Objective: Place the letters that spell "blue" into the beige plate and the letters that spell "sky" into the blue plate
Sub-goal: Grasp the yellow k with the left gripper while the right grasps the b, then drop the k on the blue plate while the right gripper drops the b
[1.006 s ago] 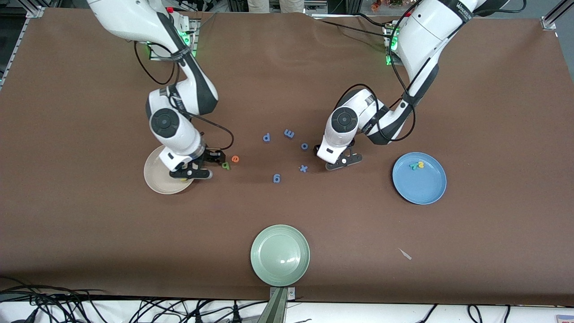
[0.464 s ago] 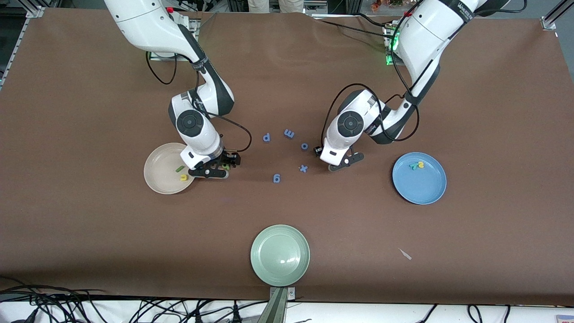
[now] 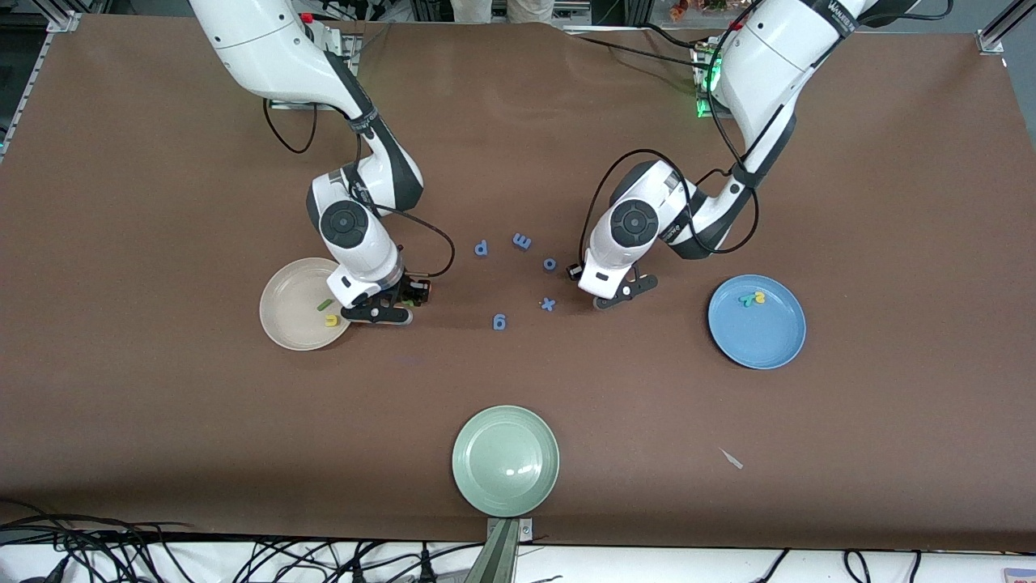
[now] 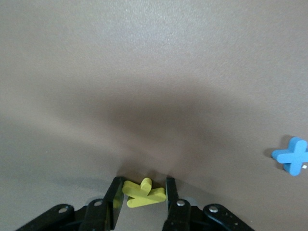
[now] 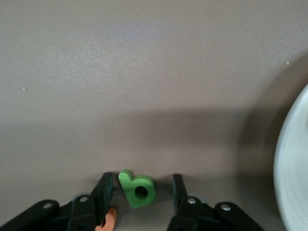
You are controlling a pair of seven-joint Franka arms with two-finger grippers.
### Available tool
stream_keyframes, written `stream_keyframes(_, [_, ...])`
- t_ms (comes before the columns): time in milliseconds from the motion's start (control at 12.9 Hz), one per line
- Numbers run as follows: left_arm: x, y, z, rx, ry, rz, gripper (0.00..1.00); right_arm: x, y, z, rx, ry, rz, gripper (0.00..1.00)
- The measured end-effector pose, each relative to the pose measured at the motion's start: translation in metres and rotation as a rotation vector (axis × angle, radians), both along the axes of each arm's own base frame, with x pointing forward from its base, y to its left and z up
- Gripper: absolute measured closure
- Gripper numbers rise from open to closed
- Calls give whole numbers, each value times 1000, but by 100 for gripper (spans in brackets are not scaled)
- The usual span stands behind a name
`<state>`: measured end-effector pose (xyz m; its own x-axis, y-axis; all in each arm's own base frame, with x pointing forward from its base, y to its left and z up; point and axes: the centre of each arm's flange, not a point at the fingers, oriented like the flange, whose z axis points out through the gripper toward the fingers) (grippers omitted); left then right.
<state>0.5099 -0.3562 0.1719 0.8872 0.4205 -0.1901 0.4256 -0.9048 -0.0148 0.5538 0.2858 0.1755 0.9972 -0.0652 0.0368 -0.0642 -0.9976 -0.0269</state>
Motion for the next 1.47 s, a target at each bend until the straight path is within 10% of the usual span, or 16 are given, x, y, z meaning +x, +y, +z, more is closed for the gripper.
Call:
stream_keyframes(309, [11, 16, 24, 34, 19, -28, 59, 2, -2, 3, 0, -6, -2, 71])
stream_keyframes(1006, [78, 198, 95, -47, 61, -553, 59, 50, -86, 58, -100, 45, 176, 72])
stream_keyframes(1238, [93, 252, 94, -121, 27, -781, 59, 41, -123, 48, -122, 89, 182, 69])
stream_keyframes(1470, [106, 286, 89, -171, -1, -919, 42, 32, -108, 56, -100, 75, 127, 41])
